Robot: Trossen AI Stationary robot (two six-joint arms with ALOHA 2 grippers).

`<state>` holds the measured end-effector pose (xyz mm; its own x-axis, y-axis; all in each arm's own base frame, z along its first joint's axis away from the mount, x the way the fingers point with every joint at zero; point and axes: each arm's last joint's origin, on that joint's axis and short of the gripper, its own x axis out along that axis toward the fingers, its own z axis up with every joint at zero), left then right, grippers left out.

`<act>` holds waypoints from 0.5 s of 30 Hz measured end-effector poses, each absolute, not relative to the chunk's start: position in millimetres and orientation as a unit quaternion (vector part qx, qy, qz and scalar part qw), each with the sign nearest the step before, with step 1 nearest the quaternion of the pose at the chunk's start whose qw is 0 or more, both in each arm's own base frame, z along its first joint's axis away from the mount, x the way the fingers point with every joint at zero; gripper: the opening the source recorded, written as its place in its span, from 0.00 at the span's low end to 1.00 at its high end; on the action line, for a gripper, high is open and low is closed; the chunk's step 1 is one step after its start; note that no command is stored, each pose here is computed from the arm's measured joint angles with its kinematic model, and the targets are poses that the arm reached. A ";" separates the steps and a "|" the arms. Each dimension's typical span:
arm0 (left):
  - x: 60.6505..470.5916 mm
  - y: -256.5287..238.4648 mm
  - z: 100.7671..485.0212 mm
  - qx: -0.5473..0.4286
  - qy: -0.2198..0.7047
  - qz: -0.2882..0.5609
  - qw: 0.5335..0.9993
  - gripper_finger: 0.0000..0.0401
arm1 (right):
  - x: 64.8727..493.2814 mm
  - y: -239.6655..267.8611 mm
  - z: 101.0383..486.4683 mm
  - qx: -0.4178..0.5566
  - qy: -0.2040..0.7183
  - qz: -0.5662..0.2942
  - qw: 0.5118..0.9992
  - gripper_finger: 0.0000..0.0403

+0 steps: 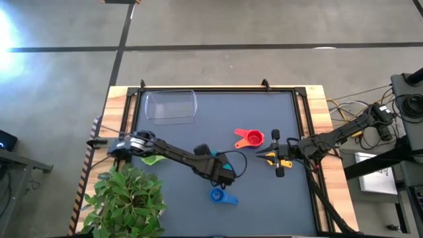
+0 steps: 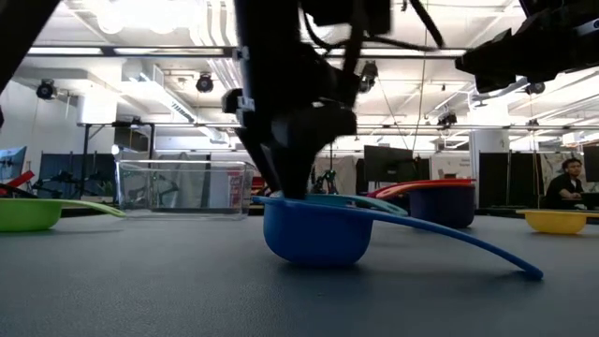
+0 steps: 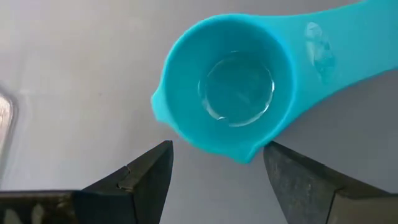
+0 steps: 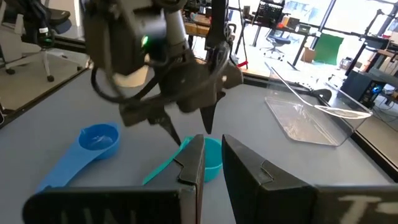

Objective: Nest measuring cups in basket
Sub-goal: Stack the light blue measuring cup on top of the red measuring cup

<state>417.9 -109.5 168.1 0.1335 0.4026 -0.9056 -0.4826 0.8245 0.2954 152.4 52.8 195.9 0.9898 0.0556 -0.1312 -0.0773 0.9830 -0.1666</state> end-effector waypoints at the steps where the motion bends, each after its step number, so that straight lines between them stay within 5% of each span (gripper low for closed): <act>1: 412.8 -108.1 169.7 -0.041 0.583 0.296 0.755 0.58 | 152.4 52.8 195.9 -0.086 0.063 0.033 0.994 0.11; 15: 347.7 -78.5 174.2 -0.281 0.440 0.359 0.774 0.58 | 152.5 52.6 196.6 -0.085 0.060 0.029 0.994 0.11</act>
<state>347.7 -78.5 174.2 0.3551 0.3093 -0.8821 -0.8030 0.5842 -0.1184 152.5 52.6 196.6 0.9911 0.0483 -0.1239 -0.0687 0.9838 -0.1658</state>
